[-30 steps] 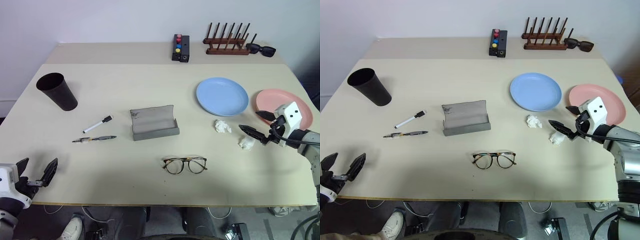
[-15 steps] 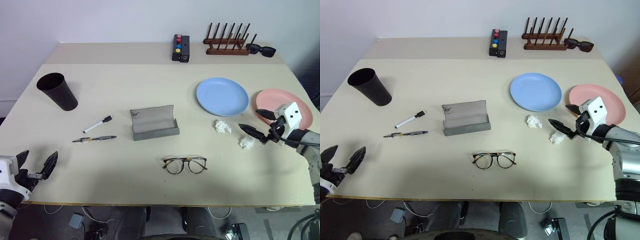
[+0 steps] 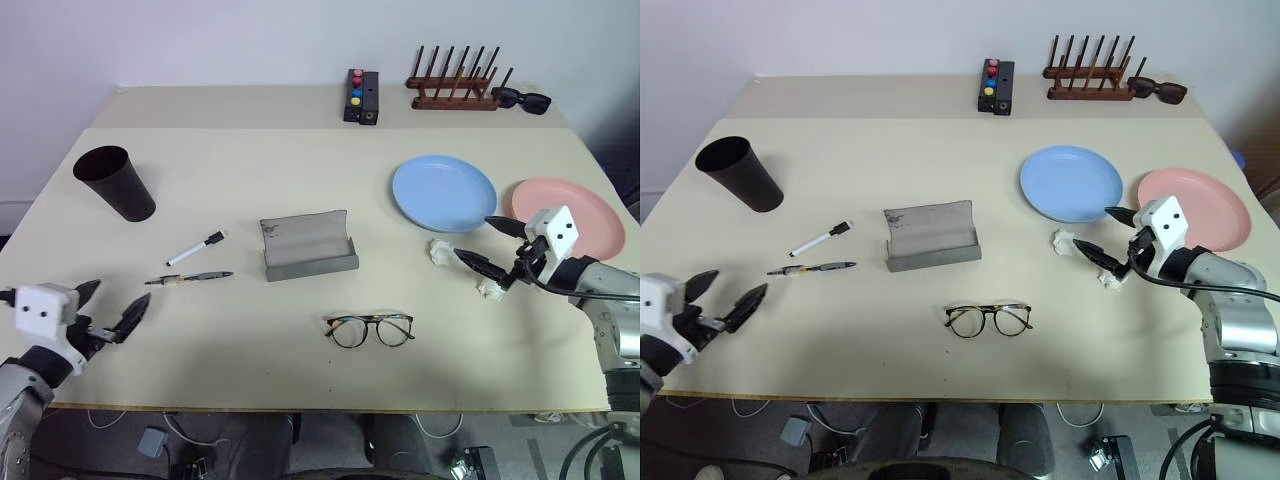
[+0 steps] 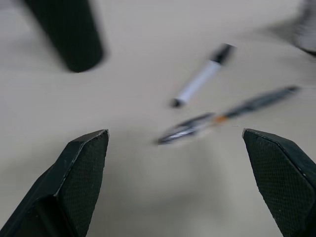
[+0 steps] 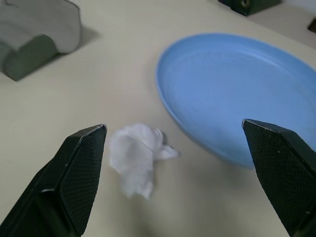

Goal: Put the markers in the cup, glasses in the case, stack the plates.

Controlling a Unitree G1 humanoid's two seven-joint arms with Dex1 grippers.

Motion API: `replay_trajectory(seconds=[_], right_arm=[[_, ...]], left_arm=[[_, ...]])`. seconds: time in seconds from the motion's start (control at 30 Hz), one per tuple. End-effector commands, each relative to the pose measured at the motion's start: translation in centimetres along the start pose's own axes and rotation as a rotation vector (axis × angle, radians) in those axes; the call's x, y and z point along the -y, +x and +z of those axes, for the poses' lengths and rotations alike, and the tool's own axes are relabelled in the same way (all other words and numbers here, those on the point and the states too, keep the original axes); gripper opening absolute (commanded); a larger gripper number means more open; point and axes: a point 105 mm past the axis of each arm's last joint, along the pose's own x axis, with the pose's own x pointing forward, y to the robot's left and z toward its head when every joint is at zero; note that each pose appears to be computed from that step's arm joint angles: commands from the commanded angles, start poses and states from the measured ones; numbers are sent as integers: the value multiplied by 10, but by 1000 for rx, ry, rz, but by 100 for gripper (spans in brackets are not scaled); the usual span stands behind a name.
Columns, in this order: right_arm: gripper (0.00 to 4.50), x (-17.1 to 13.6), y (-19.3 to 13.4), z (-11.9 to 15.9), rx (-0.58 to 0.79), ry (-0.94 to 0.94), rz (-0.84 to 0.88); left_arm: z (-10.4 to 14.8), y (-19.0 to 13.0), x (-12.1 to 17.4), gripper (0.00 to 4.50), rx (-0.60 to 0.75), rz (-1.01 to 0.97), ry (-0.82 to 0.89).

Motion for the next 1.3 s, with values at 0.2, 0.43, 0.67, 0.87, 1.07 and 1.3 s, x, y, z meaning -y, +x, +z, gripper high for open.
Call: replay_trajectory(seconds=[0.2,0.43,0.67,0.87,1.07,1.3], right_arm=[[450,-52,22,29,121,-20,154],[450,-87,39,44,169,0,225],[450,-121,53,74,228,10,309],[450,-135,48,76,213,2,379],[450,-143,43,63,171,-24,441],[450,-146,49,61,180,-22,458]], left_arm=[[14,24,7,442,-117,-243,213],[23,60,20,442,-132,-412,333],[13,87,35,442,-257,-613,457],[1,89,26,442,-359,-689,463],[-1,86,24,211,-393,-742,462],[4,79,13,6,-376,-700,488]])
